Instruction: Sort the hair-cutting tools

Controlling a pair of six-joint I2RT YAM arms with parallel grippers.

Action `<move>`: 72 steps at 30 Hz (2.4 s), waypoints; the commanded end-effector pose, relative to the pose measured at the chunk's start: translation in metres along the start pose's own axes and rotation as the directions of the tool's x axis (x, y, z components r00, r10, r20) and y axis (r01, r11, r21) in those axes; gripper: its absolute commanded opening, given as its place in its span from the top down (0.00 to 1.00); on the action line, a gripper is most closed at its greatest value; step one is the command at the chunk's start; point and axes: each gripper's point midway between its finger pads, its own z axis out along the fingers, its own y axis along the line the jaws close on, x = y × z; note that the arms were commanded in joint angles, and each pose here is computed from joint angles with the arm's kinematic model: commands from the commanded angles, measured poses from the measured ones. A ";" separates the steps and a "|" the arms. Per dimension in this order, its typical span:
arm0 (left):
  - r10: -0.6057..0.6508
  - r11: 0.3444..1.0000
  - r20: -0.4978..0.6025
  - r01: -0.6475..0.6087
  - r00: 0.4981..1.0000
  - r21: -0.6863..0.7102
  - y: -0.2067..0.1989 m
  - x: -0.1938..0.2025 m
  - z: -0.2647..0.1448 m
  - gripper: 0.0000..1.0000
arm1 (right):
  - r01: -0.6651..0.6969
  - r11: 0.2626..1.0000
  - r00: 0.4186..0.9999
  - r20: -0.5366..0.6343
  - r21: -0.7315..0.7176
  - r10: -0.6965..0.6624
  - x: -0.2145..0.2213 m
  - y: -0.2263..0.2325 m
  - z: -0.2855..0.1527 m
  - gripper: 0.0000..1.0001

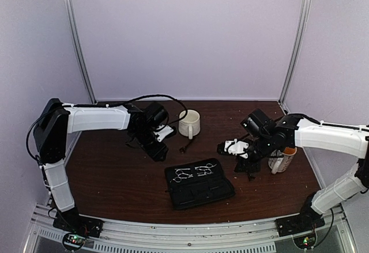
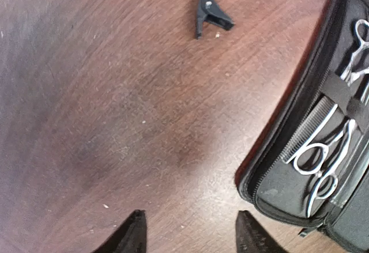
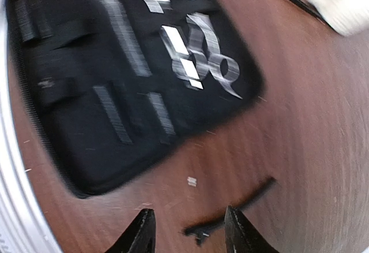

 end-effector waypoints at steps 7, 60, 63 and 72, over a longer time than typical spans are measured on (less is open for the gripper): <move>-0.080 0.986 0.137 0.059 0.987 0.154 -0.017 -0.039 0.003 0.47 | -0.291 0.940 0.936 -0.150 0.181 0.319 0.043 -0.074 0.020 0.60; 0.484 0.785 0.230 -0.535 0.844 0.313 -0.177 0.042 -0.042 0.88 | -0.135 0.990 0.929 -0.353 -0.047 0.110 0.102 -0.023 0.040 1.00; 0.526 0.740 0.250 -0.583 0.813 0.335 -0.184 0.045 -0.042 0.90 | -0.101 0.995 0.936 -0.340 -0.021 0.088 0.098 -0.027 0.021 1.00; 0.608 0.699 0.116 -0.599 0.785 0.390 -0.188 0.069 -0.012 0.94 | -0.039 0.999 0.966 -0.257 -0.025 0.031 0.078 -0.024 -0.022 1.00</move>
